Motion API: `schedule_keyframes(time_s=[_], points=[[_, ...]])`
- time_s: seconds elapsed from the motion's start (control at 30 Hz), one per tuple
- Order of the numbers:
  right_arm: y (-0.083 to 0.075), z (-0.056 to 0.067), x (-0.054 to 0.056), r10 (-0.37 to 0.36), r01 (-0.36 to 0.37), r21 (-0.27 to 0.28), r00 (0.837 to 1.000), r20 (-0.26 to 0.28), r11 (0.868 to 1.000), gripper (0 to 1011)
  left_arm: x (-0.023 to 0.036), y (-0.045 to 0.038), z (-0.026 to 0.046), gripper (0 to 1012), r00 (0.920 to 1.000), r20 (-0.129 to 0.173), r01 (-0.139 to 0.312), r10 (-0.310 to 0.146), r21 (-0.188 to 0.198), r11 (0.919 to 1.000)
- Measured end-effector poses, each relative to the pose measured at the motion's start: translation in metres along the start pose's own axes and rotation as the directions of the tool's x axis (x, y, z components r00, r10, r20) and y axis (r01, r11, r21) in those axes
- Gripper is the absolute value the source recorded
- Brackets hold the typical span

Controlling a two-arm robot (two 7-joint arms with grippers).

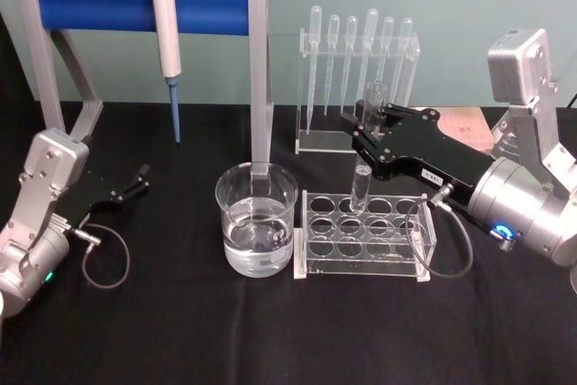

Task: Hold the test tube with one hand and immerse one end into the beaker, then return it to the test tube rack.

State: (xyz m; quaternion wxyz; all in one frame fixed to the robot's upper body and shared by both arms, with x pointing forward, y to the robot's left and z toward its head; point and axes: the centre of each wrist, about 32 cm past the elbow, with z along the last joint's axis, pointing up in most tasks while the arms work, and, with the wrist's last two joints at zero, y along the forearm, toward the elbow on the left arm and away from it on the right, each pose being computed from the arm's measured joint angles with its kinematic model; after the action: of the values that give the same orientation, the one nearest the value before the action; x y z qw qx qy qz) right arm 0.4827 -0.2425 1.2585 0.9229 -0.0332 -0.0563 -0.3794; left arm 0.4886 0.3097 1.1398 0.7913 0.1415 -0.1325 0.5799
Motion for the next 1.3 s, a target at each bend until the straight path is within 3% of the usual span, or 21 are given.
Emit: schedule_keyframes(time_s=[1.3], points=[[0.0000,-0.0003,0.0002,0.001,-0.001,-0.001,1.000,0.001,1.000,241,0.0000,0.0000,0.0000,1000,1.0000,0.000,0.000,0.000,0.000,1.0000]])
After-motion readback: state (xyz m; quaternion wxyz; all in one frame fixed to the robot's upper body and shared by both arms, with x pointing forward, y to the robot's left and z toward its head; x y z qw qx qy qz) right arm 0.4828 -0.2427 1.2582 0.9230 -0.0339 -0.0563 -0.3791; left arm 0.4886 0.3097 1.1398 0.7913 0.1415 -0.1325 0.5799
